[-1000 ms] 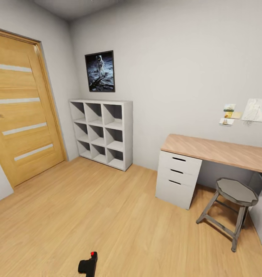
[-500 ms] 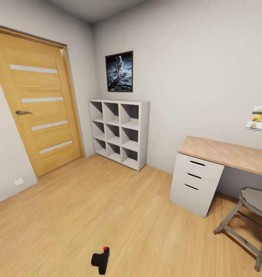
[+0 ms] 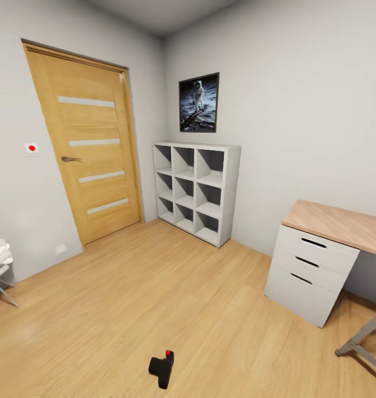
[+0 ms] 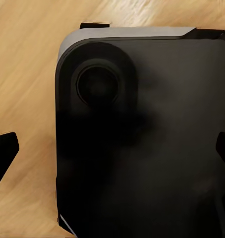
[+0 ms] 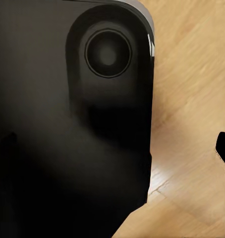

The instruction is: Attach the digital camera to the camera tripod in the bedroom.

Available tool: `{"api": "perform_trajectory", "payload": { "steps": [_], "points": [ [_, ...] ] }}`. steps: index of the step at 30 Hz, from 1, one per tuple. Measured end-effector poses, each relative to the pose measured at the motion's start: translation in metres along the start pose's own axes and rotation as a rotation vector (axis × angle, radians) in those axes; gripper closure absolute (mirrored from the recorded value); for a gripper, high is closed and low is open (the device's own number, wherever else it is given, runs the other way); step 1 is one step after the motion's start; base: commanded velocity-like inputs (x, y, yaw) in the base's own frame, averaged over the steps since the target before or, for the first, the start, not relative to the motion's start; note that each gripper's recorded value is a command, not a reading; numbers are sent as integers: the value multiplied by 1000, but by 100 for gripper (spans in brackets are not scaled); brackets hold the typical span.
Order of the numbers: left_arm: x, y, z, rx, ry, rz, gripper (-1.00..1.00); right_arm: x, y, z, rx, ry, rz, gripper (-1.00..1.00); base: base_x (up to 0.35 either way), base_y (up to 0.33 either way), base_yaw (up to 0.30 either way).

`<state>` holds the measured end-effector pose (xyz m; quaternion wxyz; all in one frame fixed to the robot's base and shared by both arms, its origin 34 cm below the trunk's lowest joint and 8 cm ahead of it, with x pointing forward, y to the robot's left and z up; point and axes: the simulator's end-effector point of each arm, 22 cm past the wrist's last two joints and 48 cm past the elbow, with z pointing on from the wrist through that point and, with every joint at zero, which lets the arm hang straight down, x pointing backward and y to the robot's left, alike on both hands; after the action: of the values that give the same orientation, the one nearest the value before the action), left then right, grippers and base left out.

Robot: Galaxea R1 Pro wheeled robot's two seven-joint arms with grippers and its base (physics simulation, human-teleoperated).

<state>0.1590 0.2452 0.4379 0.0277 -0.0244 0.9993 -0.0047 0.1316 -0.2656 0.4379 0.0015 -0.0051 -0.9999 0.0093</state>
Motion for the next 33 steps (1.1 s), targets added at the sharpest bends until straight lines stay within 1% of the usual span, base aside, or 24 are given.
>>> {"api": "perform_trajectory", "payload": {
  "steps": [5, 12, 15, 25, 33],
  "points": [
    [0, 0, 0, 0, 0, 0, -100, 0, 0, 0, 0, -2, 1, -100, 0, 0, 276],
    [1, 0, 0, 1, 1, 2, -100, -9, 1, 0, -1, -41, 0, -100, 0, 0, 274],
    [0, 0, 0, 1, 1, 6, -100, -10, 1, 0, -2, -45, 0, -100, 0, 0, 183],
    [-2, 1, 0, 0, -3, 11, -100, -11, 2, 0, -5, -49, 3, -100, 1, 0, 43],
    [-14, 1, 0, 1, -30, 12, -100, -10, 1, 0, -3, -48, 1, -100, 240, 0, 2]
  ]
}}
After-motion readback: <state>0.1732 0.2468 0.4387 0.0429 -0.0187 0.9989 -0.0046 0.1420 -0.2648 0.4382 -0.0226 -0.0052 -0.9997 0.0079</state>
